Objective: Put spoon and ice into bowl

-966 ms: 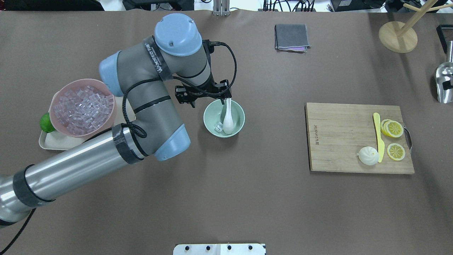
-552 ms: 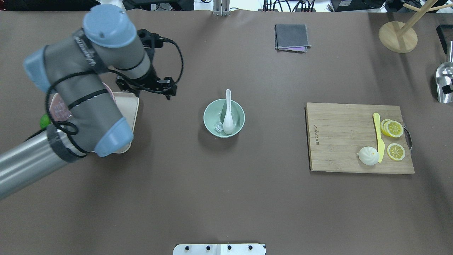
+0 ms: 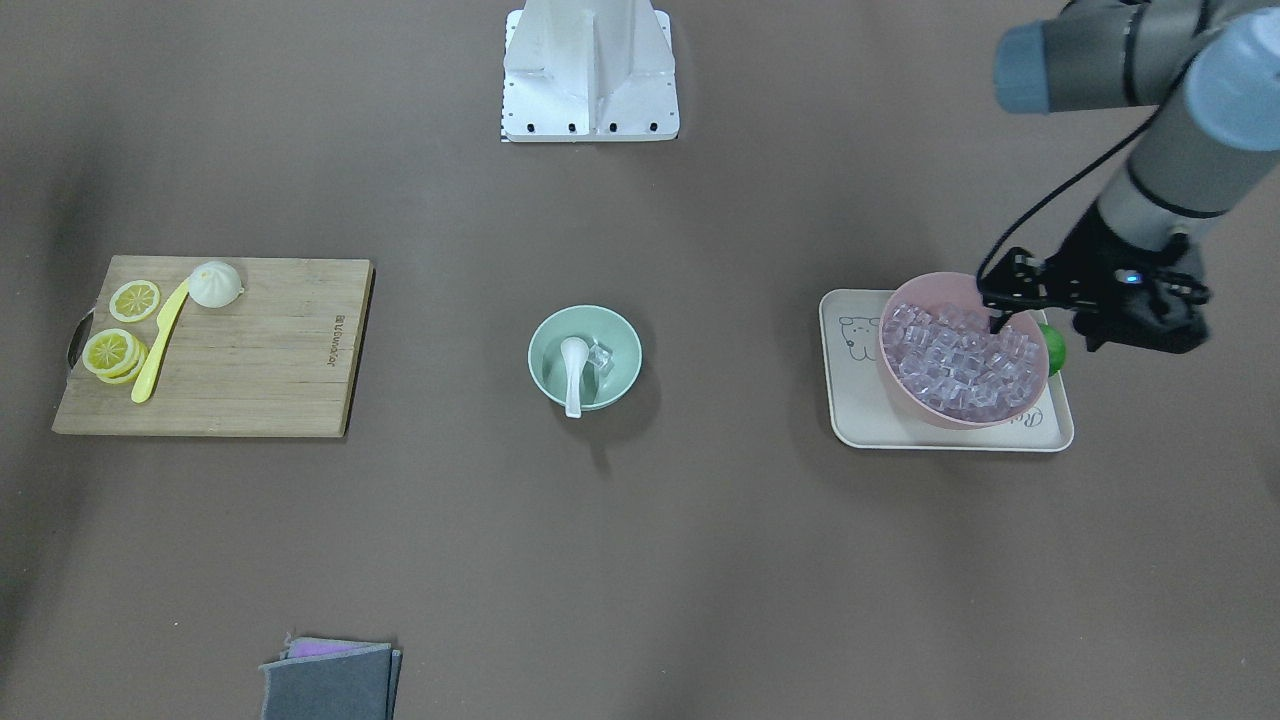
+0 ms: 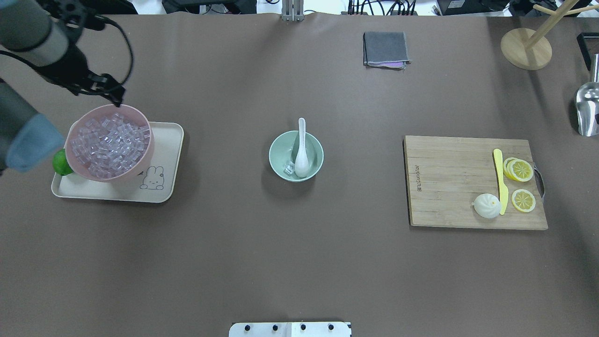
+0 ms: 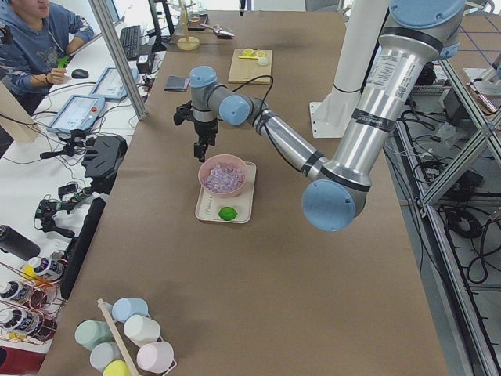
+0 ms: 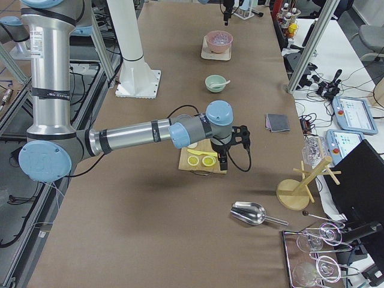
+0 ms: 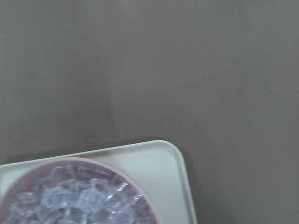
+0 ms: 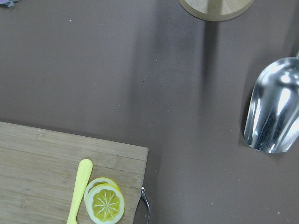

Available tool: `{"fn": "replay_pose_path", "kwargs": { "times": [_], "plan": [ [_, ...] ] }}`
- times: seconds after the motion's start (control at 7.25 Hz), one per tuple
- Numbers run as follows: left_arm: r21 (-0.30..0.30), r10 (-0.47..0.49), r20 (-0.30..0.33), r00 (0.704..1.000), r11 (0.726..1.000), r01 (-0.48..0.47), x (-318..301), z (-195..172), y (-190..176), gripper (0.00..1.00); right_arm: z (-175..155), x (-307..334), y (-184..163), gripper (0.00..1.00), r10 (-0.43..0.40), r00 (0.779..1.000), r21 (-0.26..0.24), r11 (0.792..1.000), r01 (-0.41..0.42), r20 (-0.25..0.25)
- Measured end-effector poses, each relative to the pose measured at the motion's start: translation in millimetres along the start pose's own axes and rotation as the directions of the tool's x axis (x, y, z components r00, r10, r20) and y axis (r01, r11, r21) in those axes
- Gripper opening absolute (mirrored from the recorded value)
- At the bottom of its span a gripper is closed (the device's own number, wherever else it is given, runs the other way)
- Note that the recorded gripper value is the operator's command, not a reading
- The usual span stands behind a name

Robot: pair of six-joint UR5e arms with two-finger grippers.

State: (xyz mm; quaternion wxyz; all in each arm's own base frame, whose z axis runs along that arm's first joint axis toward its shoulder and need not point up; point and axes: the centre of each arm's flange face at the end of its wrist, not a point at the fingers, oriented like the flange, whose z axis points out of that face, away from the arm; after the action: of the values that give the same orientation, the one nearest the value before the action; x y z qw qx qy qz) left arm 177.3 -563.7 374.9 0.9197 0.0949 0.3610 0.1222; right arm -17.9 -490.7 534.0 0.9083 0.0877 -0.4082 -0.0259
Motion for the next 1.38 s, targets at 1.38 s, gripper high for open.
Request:
{"fn": "replay_pose_path", "kwargs": {
  "times": [1.38],
  "plan": [
    [-0.101, -0.162, -0.054, 0.985, 0.982, 0.156, -320.8, 14.1, 168.5, 0.98, 17.5, 110.1, 8.6, 1.0, -0.067, 0.997, -0.087, 0.994, 0.064, -0.036]
  ]
}}
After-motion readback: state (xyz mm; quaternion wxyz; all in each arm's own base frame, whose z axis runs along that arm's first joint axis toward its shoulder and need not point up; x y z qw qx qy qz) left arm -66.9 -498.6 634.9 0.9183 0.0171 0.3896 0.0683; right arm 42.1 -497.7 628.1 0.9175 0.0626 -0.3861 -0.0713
